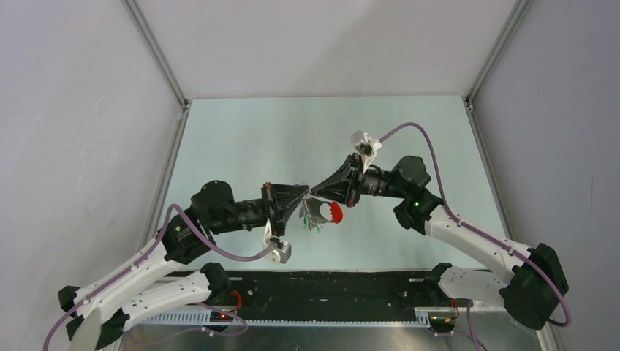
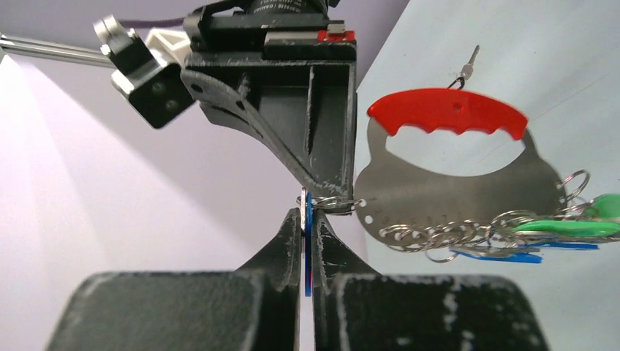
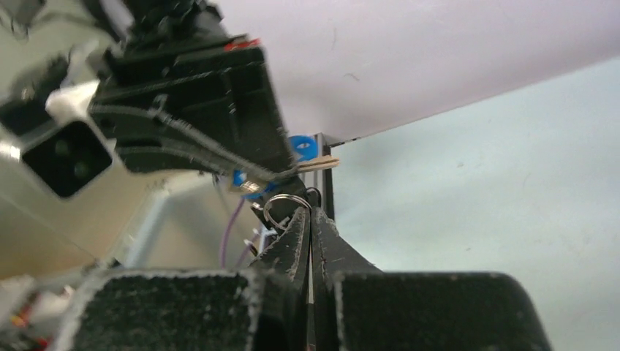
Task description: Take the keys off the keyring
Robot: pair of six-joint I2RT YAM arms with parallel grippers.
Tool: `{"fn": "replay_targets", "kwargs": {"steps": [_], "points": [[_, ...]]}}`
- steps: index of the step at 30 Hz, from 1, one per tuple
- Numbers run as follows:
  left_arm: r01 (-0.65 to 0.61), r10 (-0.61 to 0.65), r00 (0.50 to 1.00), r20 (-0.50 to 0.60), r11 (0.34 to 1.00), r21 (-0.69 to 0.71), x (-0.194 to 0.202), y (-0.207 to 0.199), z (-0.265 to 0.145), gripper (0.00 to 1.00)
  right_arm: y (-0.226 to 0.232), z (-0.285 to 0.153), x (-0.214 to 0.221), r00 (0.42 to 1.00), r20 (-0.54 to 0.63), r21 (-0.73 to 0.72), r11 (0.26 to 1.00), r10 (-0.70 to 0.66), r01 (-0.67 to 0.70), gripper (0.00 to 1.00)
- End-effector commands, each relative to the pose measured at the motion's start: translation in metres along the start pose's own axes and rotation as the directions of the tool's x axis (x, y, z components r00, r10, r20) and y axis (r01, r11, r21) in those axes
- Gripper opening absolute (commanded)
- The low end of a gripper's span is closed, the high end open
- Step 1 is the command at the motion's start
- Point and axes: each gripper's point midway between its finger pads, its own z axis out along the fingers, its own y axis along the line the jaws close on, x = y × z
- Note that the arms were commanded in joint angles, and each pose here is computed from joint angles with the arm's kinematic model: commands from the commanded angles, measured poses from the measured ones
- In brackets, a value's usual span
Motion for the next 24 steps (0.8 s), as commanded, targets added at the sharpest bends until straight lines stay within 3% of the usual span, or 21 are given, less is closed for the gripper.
{"fn": "replay_targets", "kwargs": {"steps": [1,4,7,12,19,21,22,24], "points": [[-0.043,0.043,0.999,0.005,0.999,-0.031,0.0,0.01,0.004,0.0,-0.015,0.011,-0.029,0.935,0.131,0.137,0.928,0.33,-0.346,0.0],[-0.038,0.038,0.999,0.016,0.999,-0.008,0.001,0.004,0.01,0.0,-0.028,0.018,-0.014,0.868,0.129,0.205,0.844,0.479,-0.496,0.0],[-0.038,0.037,0.999,0.017,0.999,0.014,0.003,-0.004,0.015,0.0,-0.037,0.02,-0.005,0.748,0.172,0.234,0.711,0.642,-0.664,0.0],[-0.049,0.05,0.998,-0.028,0.997,0.055,0.014,-0.021,0.021,0.0,-0.043,0.016,-0.002,0.586,0.244,0.227,0.542,0.773,-0.809,0.0],[-0.061,0.062,0.997,-0.051,0.998,0.007,0.012,-0.002,0.013,0.0,-0.061,-0.013,-0.002,0.607,0.339,0.269,0.544,0.719,-0.794,0.0],[-0.067,0.067,0.996,-0.052,0.998,0.001,0.012,0.0,0.012,0.0,-0.064,-0.02,-0.005,0.591,0.363,0.251,0.535,0.721,-0.807,0.12],[-0.066,0.066,0.996,-0.054,0.998,0.002,0.012,0.0,0.012,0.0,-0.062,-0.021,-0.008,0.599,0.358,0.236,0.552,0.716,-0.8,0.34],[-0.064,0.064,0.996,-0.058,0.998,0.001,0.013,0.0,0.012,0.0,-0.056,-0.021,-0.012,0.654,0.327,0.223,0.617,0.682,-0.755,0.57]]}}
